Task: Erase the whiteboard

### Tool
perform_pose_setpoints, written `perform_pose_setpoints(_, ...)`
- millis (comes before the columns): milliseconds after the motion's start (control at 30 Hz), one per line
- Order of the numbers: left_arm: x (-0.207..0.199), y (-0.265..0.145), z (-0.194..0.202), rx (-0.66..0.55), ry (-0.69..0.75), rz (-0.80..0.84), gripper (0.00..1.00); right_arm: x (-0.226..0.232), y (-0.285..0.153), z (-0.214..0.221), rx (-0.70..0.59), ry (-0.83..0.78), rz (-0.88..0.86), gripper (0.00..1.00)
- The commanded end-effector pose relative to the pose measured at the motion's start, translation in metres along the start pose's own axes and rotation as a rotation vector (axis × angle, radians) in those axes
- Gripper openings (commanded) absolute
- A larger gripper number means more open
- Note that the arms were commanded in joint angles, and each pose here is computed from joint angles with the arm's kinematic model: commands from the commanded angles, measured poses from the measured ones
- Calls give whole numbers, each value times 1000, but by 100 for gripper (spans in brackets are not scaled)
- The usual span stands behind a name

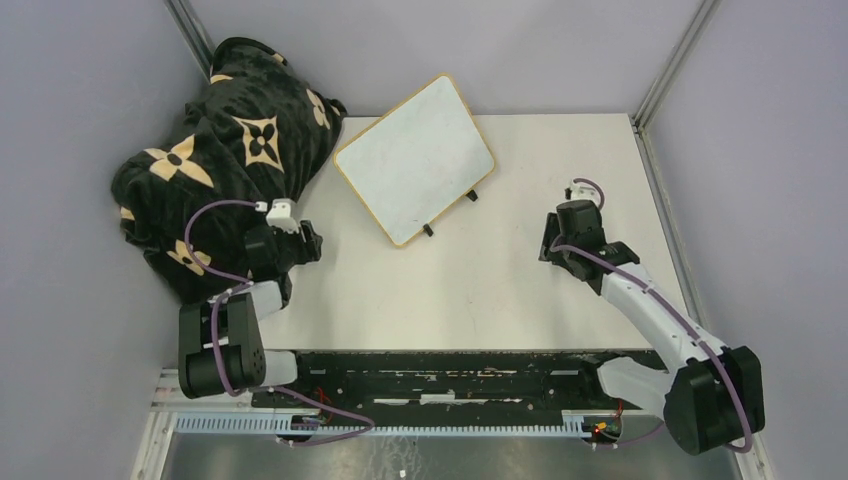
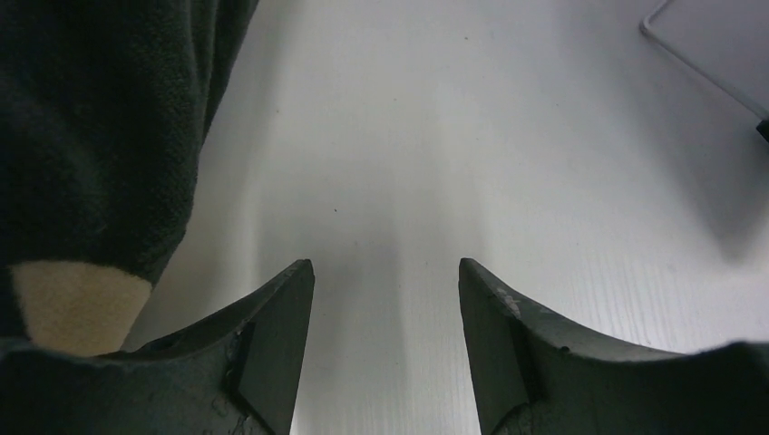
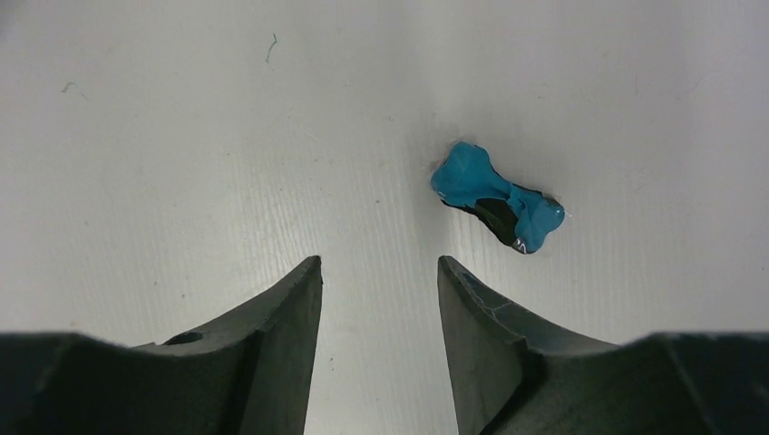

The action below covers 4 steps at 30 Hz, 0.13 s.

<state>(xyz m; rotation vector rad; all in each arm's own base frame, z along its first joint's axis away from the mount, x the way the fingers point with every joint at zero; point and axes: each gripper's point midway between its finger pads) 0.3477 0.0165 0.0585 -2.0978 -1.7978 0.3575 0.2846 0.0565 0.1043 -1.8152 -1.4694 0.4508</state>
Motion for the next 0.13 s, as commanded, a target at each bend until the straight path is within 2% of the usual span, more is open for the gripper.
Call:
perform_pose_setpoints(0, 15, 4, -38, -177, -26, -82, 67, 17, -12, -29, -135, 62, -102, 58)
perform_pose_setpoints(100, 16, 3, -41, -211, -43, -100, 67, 10, -16, -33, -166, 66, -78, 59)
Point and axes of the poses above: each gripper's point midway between its finger pads, its own y axis out along the fingers, its own x axis along the line the jaws close on, z = x × y, and after that the axes turned 10 degrees about y, right-handed
